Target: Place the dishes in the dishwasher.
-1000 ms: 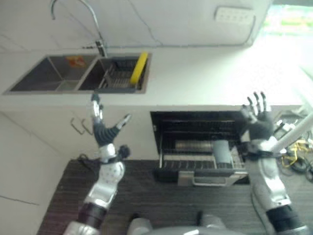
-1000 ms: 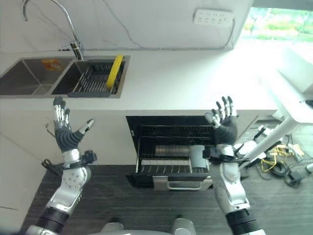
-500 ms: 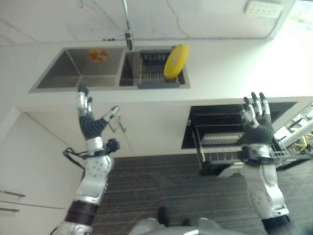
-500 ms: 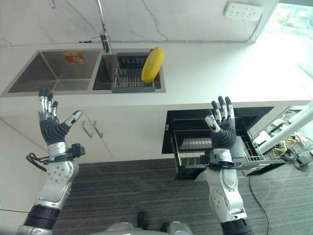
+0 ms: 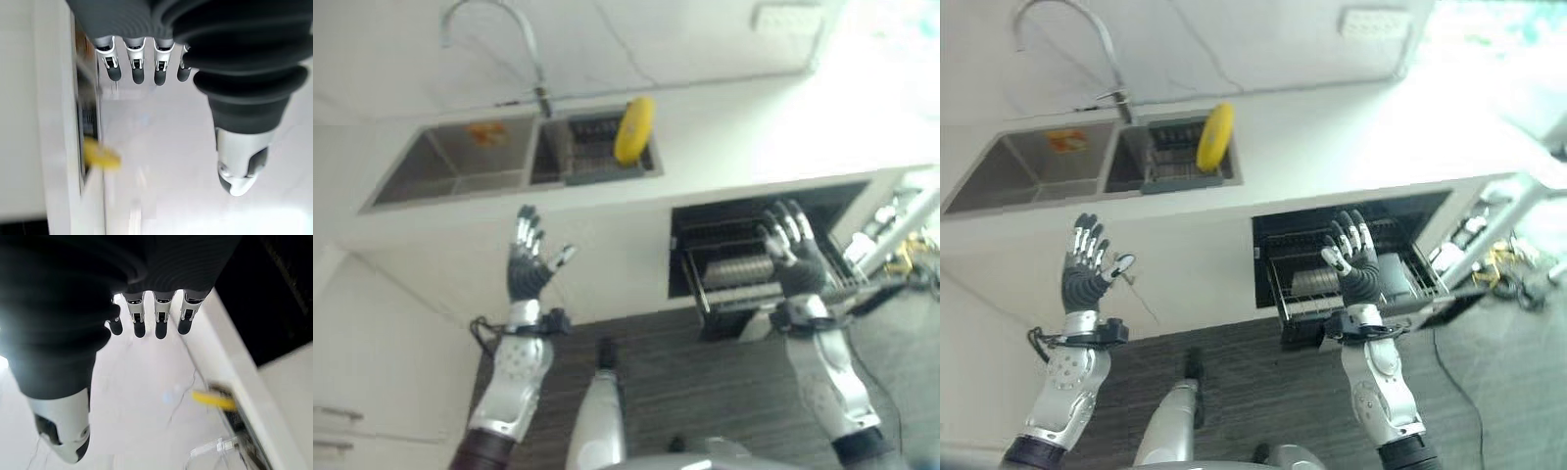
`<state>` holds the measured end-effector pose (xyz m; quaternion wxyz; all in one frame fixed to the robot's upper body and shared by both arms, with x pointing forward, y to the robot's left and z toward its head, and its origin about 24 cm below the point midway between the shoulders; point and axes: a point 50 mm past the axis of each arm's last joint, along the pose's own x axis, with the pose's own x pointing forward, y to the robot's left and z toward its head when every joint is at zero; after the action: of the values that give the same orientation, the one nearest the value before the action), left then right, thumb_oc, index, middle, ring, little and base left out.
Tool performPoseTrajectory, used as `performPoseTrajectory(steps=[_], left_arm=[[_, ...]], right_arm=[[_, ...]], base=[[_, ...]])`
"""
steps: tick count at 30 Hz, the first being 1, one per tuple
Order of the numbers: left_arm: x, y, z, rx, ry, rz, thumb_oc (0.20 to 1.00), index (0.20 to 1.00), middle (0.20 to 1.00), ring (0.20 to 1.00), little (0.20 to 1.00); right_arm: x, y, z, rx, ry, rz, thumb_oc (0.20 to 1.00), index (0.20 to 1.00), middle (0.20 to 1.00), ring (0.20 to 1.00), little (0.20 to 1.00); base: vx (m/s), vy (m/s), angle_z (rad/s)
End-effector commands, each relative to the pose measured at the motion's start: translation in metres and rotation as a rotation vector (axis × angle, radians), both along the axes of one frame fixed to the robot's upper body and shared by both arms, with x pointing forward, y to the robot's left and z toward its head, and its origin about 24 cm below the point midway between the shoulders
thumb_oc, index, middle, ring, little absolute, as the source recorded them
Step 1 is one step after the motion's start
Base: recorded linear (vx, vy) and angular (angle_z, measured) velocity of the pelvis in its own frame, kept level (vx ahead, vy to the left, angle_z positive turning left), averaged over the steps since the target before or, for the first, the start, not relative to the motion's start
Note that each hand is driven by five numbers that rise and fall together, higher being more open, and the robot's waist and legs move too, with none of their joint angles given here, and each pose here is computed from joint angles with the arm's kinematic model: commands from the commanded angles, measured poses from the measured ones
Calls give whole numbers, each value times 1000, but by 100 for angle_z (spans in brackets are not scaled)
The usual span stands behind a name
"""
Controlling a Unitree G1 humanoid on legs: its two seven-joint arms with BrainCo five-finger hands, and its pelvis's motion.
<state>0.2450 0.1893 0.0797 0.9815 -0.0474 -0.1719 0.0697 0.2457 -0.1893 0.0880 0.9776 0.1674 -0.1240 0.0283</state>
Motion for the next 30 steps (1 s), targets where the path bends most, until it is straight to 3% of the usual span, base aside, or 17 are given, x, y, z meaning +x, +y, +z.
performPoseTrajectory(steps=[1,16,20,22,25,27,29,30], left_arm=[[5,-6,30,22,-137,-86,1000,1000,1000,1000,1000],[3,-14,15,157,-76,-197,1000,1000,1000,1000,1000],[-1,-19,16,340,-104,-226,1000,1000,1000,1000,1000],[1,-22,7,419,-46,-293,1000,1000,1000,1000,1000],[-10,-30,-30,496,158,-559,1000,1000,1000,1000,1000],[-21,-32,-48,521,213,-650,1000,1000,1000,1000,1000],[-35,-26,-72,605,298,-682,1000,1000,1000,1000,1000],[-44,-17,-93,597,393,-618,1000,1000,1000,1000,1000]], right_arm=[[2,12,41,-24,-241,79,1000,1000,1000,1000,1000],[-3,7,41,-23,-245,-13,1000,1000,1000,1000,1000],[-2,8,42,-36,-254,4,1000,1000,1000,1000,1000],[-1,8,43,-41,-258,14,1000,1000,1000,1000,1000],[0,7,47,-58,-274,33,1000,1000,1000,1000,1000],[1,6,48,-60,-278,39,1000,1000,1000,1000,1000],[2,4,48,-59,-279,42,1000,1000,1000,1000,1000],[1,5,46,-59,-280,40,1000,1000,1000,1000,1000]], base=[[209,189,-34],[99,11,-7],[-3,-21,-16],[4,-1,-9],[32,25,-14],[48,57,-25],[65,98,-18],[61,125,-7]])
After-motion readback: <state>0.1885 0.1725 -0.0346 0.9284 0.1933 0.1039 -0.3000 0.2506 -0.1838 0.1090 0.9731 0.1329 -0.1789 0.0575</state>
